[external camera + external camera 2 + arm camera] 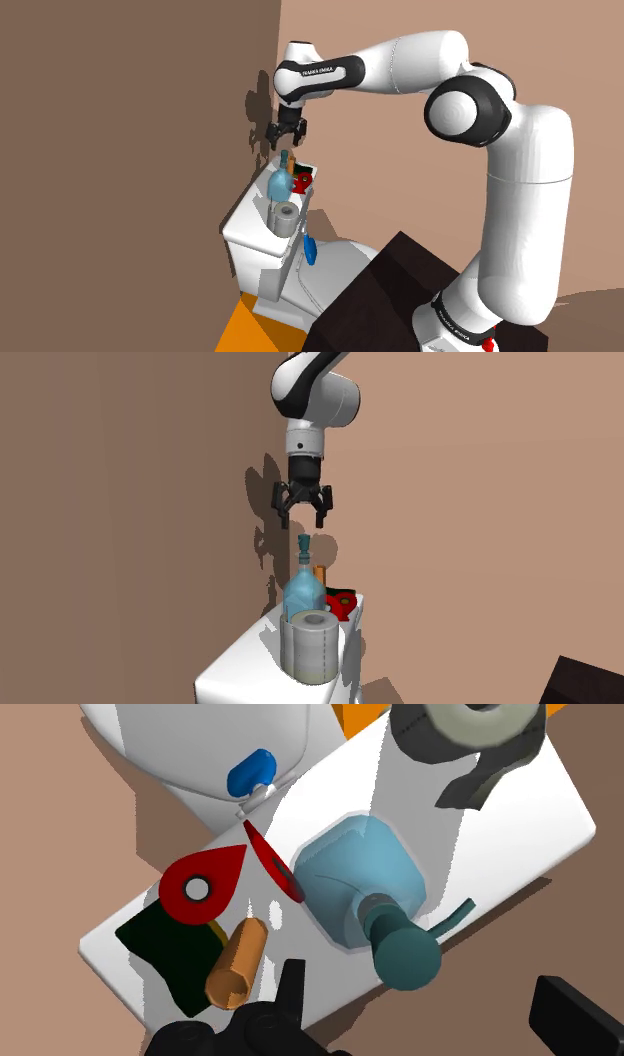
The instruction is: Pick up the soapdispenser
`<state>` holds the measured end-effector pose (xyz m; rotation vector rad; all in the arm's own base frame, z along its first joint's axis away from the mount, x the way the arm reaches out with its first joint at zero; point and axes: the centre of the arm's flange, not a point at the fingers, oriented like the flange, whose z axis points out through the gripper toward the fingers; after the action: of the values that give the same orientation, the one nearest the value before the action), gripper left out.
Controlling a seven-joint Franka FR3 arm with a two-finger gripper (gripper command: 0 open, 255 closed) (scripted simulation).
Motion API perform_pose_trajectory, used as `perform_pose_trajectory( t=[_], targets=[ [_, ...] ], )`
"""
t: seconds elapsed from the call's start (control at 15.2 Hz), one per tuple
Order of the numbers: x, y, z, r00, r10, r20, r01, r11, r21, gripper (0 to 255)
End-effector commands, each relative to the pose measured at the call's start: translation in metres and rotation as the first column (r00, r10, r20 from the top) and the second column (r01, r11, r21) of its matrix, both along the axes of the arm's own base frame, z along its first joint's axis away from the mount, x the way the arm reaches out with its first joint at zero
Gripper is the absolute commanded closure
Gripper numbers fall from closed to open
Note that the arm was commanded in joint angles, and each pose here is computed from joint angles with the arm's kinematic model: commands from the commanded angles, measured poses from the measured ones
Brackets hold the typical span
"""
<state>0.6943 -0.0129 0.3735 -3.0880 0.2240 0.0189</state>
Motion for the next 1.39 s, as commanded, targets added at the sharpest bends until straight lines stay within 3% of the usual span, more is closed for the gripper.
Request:
perform_pose_trajectory(
  t=[0.0,0.46,0.53,1.12,1.32],
  targets=[
    [0.004,0.0,-0.011,1.0,0.0,-0.001,0.0,1.0,0.002,0],
    [0.004,0.0,-0.041,1.0,0.0,-0.001,0.0,1.0,0.002,0],
    [0.003,0.0,-0.04,1.0,0.0,-0.001,0.0,1.0,0.002,255],
    [0.004,0.0,-0.041,1.0,0.0,-0.001,0.0,1.0,0.002,255],
    [0.004,0.0,-0.025,1.0,0.0,-0.001,0.0,1.0,0.002,255]
  ],
)
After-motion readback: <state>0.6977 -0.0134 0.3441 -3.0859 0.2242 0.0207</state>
